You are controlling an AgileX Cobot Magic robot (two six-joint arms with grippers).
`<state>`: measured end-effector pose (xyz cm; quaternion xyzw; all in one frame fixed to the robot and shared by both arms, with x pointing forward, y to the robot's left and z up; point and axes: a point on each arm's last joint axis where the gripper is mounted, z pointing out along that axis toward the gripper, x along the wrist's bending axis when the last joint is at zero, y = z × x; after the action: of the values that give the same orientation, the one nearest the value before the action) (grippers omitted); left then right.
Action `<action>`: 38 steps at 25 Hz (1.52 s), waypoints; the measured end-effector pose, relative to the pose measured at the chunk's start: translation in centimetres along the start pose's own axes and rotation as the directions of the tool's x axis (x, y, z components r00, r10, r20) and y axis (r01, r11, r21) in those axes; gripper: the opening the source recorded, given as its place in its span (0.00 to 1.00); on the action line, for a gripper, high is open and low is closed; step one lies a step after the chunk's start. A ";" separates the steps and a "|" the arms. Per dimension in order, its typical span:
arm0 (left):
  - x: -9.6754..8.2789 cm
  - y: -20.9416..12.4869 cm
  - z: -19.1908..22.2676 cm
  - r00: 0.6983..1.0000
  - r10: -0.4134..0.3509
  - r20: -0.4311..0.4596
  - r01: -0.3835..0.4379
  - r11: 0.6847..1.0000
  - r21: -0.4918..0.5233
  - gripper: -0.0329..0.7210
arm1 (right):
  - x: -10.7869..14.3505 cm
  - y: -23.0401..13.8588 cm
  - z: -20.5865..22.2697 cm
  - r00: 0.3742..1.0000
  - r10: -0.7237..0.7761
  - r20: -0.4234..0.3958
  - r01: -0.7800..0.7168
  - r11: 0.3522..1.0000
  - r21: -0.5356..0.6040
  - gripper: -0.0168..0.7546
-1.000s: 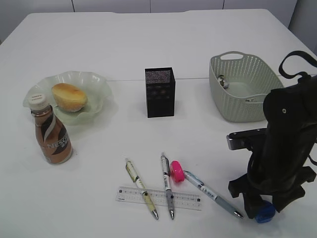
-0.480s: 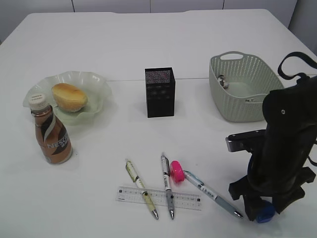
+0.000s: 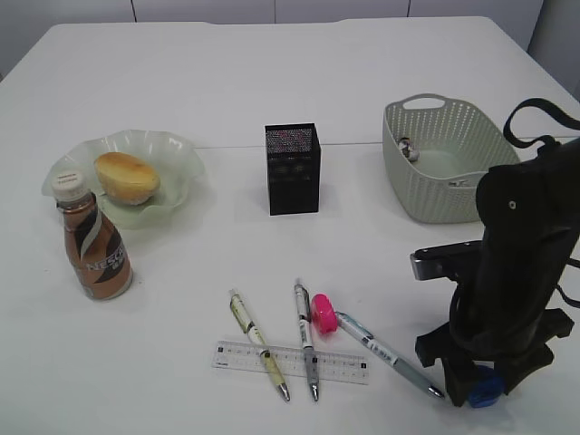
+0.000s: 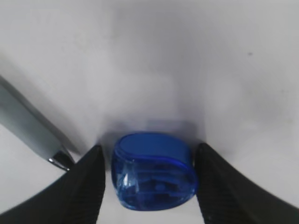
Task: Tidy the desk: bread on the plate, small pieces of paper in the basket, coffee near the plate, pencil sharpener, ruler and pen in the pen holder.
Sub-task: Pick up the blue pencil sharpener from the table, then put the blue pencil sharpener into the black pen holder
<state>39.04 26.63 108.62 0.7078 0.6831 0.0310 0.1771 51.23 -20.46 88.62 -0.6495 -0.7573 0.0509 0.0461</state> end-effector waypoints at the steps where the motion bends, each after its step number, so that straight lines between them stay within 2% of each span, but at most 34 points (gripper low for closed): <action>1: 0.0 0.0 0.0 1.000 0.000 0.000 0.000 1.000 0.000 0.60 | 0.0 0.0 0.0 1.000 0.000 0.000 0.000 1.000 0.000 0.64; 4: 0.0 0.0 0.0 1.000 0.000 0.000 0.000 1.000 0.000 0.60 | 0.0 0.0 0.0 1.000 0.001 -0.002 -0.001 1.000 0.000 0.54; 7: 0.0 0.0 0.0 1.000 0.000 0.000 0.000 1.000 0.000 0.59 | 0.0 0.0 0.0 1.000 0.001 -0.003 -0.001 1.000 0.001 0.51; 17: 0.0 0.0 0.0 1.000 -0.001 0.000 0.001 1.000 0.000 0.59 | 0.0 0.8 -0.6 1.000 -0.014 0.014 0.014 1.000 0.010 0.50; 27: 0.0 0.0 0.0 1.000 -0.002 0.000 0.002 1.000 0.000 0.59 | 0.5 3.3 -4.5 0.998 -0.058 0.016 0.058 0.998 -0.012 0.50; 32: 0.0 0.0 0.0 1.000 -0.003 0.000 0.003 1.000 0.000 0.60 | 1.0 5.3 -8.0 0.998 -0.068 0.005 0.068 0.993 -0.093 0.50; 38: -0.2 0.0 0.0 1.000 -0.014 0.027 0.014 1.000 0.002 0.59 | 1.7 8.4 -13.9 0.997 -0.079 -0.015 0.071 0.948 -0.311 0.50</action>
<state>39.00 26.39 108.66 0.7035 0.6857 0.0195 0.1861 61.10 -17.30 101.23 -0.6201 -0.7793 -0.0796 -0.0442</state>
